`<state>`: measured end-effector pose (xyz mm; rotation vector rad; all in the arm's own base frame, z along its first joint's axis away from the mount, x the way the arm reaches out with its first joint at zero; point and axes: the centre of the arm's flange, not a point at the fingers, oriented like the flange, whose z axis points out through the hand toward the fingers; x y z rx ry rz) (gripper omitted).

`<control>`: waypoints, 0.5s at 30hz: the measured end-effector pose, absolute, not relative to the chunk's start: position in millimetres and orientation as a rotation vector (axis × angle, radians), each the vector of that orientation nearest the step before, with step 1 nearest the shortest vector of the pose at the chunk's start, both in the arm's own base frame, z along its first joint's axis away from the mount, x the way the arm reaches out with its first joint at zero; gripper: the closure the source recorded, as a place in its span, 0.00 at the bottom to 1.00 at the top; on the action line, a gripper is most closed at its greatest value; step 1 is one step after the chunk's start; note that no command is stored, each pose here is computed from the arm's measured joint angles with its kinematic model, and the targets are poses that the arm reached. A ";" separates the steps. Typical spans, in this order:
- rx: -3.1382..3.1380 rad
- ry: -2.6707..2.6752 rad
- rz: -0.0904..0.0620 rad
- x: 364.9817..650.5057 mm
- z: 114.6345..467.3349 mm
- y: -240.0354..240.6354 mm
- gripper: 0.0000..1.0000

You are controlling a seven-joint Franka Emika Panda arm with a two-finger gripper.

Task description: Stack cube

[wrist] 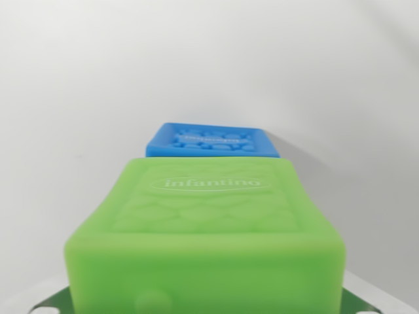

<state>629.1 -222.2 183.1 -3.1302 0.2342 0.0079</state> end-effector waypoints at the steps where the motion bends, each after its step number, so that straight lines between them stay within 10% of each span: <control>1: -3.130 0.234 0.008 629.1 181.6 -222.2 1.00; 14: -3.130 0.234 0.006 629.0 169.7 -222.2 1.00; 15: -3.130 0.234 0.006 629.0 169.7 -222.2 0.00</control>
